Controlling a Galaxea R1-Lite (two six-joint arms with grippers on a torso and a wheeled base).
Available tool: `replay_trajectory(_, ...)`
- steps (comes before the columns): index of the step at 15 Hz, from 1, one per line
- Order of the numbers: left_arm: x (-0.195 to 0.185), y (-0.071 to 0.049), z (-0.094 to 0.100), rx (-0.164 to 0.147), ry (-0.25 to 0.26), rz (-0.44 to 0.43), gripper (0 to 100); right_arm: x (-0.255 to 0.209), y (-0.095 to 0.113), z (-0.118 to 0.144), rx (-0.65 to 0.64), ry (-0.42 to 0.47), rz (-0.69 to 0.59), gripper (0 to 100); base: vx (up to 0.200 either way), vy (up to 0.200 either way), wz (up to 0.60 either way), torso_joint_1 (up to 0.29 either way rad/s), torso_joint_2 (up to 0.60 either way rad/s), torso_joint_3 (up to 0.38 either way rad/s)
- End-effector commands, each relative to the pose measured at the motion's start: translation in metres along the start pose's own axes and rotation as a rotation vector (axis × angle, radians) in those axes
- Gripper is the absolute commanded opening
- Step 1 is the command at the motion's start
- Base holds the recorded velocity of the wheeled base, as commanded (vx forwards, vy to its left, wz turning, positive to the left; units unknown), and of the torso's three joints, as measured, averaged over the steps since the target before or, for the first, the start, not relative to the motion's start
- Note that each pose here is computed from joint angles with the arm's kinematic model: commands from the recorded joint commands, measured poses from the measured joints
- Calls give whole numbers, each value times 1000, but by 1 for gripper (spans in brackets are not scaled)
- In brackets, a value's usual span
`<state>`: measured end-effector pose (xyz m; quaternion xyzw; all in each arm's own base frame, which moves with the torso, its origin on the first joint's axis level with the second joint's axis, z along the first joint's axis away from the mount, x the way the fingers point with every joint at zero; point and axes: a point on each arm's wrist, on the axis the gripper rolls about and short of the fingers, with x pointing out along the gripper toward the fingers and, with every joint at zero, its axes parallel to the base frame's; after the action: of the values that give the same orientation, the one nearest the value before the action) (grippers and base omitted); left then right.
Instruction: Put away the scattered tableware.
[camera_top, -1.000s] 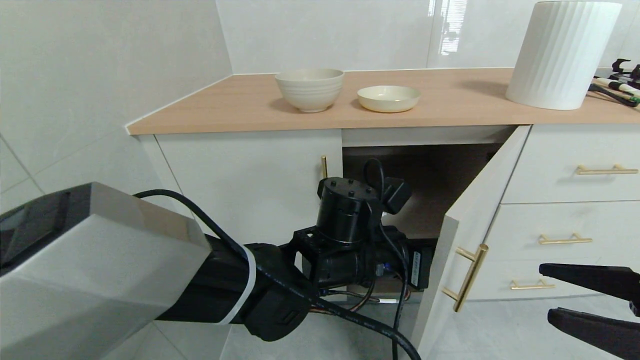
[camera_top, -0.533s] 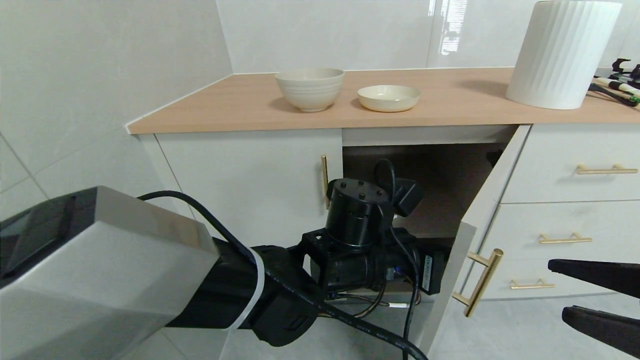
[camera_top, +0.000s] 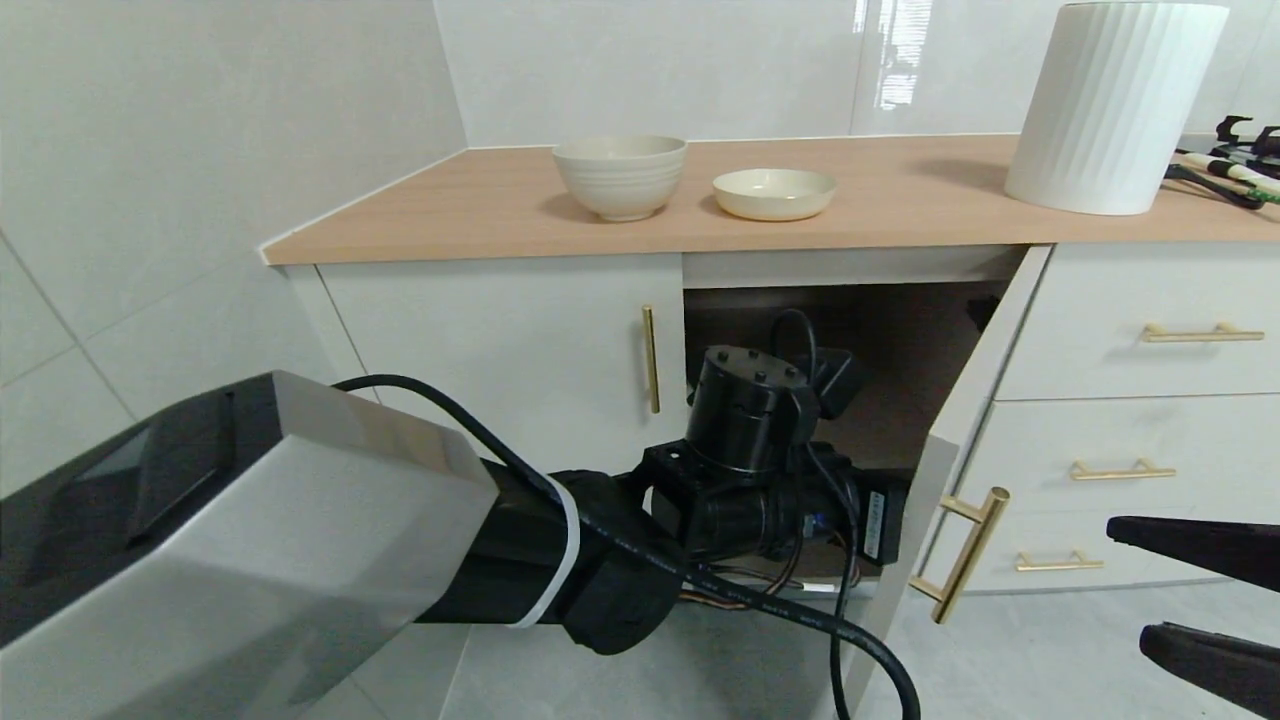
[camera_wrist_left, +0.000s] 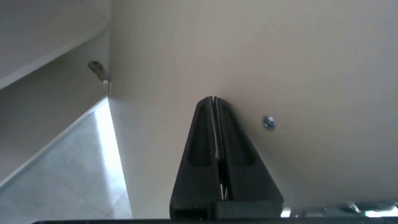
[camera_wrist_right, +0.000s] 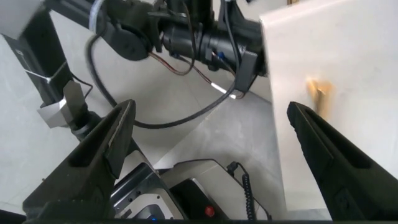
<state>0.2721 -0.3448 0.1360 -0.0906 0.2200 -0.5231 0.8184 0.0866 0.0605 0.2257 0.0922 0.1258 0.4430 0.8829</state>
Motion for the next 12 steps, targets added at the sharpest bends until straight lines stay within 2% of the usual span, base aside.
replay_trajectory(1,1,-2,-4,-1,7,5,0,-2,1,1,-7,-10,3,100,0,0,0,0,0,0)
replay_trajectory(3,3,-11,-6,6,7,4,0,-6,3,2,-14,-28,7,100,0,0,0,0,0,0)
replay_trajectory(4,3,-19,-7,14,7,-10,0,-7,4,2,-15,-31,8,100,0,0,0,0,0,0)
replay_trajectory(5,3,-19,-7,14,7,-10,0,-7,4,2,-15,-31,8,100,0,0,0,0,0,0)
replay_trajectory(6,1,-25,-9,16,15,-16,0,-7,4,2,-15,-31,8,100,0,0,0,0,0,0)
replay_trajectory(8,-4,-26,-11,14,22,-14,0,-7,4,2,-14,-30,7,100,0,0,0,0,0,0)
replay_trajectory(10,-2,-25,-11,15,19,-15,0,-7,4,2,-14,-30,7,100,-200,0,0,7,-2,2)
replay_trajectory(12,2,-25,-8,17,11,-18,0,-7,4,2,-16,-31,8,100,0,0,0,0,0,0)
